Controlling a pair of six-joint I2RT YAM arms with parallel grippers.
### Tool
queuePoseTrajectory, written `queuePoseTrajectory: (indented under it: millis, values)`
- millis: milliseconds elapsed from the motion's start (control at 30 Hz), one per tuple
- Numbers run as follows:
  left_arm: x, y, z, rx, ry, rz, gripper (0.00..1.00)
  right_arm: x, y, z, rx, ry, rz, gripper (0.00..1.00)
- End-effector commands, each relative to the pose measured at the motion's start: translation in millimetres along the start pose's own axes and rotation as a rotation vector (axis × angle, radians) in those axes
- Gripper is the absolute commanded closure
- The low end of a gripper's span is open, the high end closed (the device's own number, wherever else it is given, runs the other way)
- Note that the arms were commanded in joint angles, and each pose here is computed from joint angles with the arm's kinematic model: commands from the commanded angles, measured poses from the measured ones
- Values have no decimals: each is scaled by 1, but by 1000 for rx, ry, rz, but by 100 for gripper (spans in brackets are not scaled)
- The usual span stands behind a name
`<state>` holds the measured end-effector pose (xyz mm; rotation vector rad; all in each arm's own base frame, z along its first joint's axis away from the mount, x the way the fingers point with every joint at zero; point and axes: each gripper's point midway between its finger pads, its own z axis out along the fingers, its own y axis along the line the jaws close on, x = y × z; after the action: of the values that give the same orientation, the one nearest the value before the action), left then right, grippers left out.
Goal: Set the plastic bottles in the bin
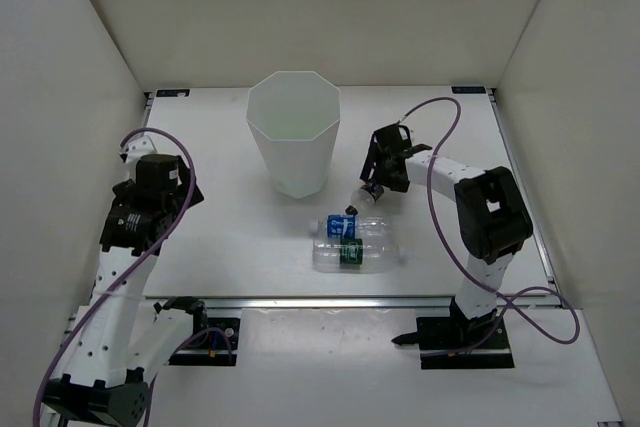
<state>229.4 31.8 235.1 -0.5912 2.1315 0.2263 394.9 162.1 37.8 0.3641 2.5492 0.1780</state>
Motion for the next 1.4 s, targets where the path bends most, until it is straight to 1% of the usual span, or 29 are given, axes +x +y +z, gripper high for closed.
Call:
queuePoseTrajectory:
  millis: [0,33,67,100,167,267,300,333,367,467,567,600,633,667,700,800,833,867,933,1000,1033,1100,1133,1200,1233,1267,1300,1333,1367]
  values:
    - [-4,-5,-5,19,8,9,1,-21,11,-2,-11,-84,55,33]
    - [-5,-4,-4,14,6,8,2,-23,13,-4,-13,-85,60,43]
    - [-6,-4,-5,17,1,8,2,-23,12,-3,-11,-89,56,46]
    - [-8,-4,-5,21,-6,4,2,-32,19,-8,-29,-113,59,48]
    - [-7,-5,-4,27,-5,7,2,-38,21,-11,-34,-135,64,62]
    - [-6,-9,-2,39,-5,14,1,-64,27,-22,-72,-191,100,79]
    - [-5,-9,-2,41,-1,19,1,-74,31,-29,-94,-211,114,90]
    - [-6,-10,-2,48,-11,13,2,-80,33,-34,-101,-228,112,95]
    - [-4,-9,-1,44,-3,18,2,-97,39,-42,-117,-271,117,100]
    - [-6,-15,0,69,-14,16,2,-135,42,-69,-128,-368,109,100]
    - [-6,-17,5,73,-14,17,1,-179,51,-115,-172,-491,89,100]
    - [-5,-19,5,82,-11,23,1,-187,52,-125,-174,-518,71,100]
    - [-6,-20,5,86,-13,23,1,-204,49,-142,-162,-573,63,100]
    - [-6,-22,5,96,-17,22,1,-225,45,-168,-159,-647,76,100]
    - [-6,-23,6,99,-13,28,1,-235,40,-182,-133,-691,71,100]
    - [-6,-25,9,105,-14,29,2,-272,52,-252,-168,-866,45,100]
    - [-4,-26,11,104,-9,31,2,-277,57,-263,-172,-898,24,100]
    - [-6,-27,11,107,-12,33,1,-283,66,-282,-181,-945,-18,100]
    - [-6,-30,13,115,-10,33,2,-288,92,-310,-223,-1016,-60,100]
    - [-5,-35,16,132,1,39,1,-281,129,-324,-275,-1050,-127,100]
    - [-2,-38,17,140,10,45,1,-279,140,-326,-275,-1068,-160,100]
    - [-1,-43,19,160,11,51,1,-263,177,-334,-300,-1099,-223,100]
    - [-2,-43,19,160,14,49,2,-262,185,-335,-299,-1115,-253,100]
    - [1,-43,20,160,20,56,1,-248,219,-322,-346,-1089,-337,100]
    - [1,-40,22,152,22,61,1,-239,234,-328,-395,-1080,-366,100]
    - [3,-41,21,155,28,61,1,-233,241,-312,-394,-1047,-407,87]
    - [5,-43,21,163,37,70,2,-225,254,-306,-428,-1032,-442,68]
    - [5,-44,21,166,36,74,2,-218,261,-301,-454,-1019,-469,57]
    - [8,-44,22,166,43,80,1,-213,265,-294,-456,-1009,-490,35]
